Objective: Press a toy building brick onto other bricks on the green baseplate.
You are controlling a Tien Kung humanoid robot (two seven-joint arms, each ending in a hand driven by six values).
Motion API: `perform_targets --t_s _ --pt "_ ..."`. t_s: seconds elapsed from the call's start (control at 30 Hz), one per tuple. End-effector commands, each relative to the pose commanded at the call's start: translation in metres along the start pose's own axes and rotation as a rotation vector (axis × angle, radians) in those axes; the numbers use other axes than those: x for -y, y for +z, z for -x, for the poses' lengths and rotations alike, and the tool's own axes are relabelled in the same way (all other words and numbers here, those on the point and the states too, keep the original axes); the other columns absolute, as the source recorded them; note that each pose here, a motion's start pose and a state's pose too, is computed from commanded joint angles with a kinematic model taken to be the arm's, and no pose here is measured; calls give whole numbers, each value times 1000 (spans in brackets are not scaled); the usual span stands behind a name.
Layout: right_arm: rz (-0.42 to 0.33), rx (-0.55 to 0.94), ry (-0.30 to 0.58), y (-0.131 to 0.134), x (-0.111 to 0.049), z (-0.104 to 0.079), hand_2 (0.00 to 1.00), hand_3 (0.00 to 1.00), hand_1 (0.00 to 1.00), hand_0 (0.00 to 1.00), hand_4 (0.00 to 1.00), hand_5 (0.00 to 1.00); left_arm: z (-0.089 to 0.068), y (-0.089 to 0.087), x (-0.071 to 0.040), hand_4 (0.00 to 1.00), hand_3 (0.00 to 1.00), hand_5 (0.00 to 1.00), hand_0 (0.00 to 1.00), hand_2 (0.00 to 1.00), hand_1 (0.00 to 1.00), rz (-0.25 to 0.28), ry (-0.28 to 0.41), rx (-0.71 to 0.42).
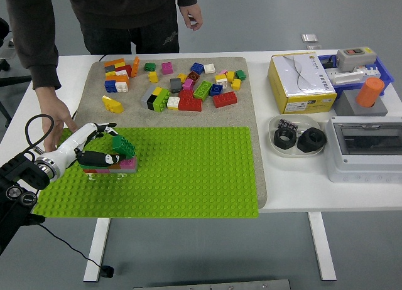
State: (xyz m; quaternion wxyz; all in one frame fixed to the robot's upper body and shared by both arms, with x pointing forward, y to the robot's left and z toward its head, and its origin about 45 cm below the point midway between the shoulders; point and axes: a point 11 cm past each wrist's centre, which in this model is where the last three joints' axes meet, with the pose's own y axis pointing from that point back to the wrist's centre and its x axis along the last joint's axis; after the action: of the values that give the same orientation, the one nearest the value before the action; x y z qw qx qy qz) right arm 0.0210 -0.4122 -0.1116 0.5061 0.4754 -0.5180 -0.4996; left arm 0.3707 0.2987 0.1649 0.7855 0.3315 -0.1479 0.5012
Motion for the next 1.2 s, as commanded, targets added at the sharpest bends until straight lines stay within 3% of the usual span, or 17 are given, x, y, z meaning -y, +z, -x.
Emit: perform_targets --t_s 0.57,1.2 --pt "1 3 -5 0 0 1 635 875 660 687 632 998 -1 -11 -5 816 490 2 965 955 976 -26 -44 73" --pt "-1 4 -10 -2 0 1 638 875 659 687 631 998 -12 -1 -1 816 489 2 961 950 971 -3 -62 158"
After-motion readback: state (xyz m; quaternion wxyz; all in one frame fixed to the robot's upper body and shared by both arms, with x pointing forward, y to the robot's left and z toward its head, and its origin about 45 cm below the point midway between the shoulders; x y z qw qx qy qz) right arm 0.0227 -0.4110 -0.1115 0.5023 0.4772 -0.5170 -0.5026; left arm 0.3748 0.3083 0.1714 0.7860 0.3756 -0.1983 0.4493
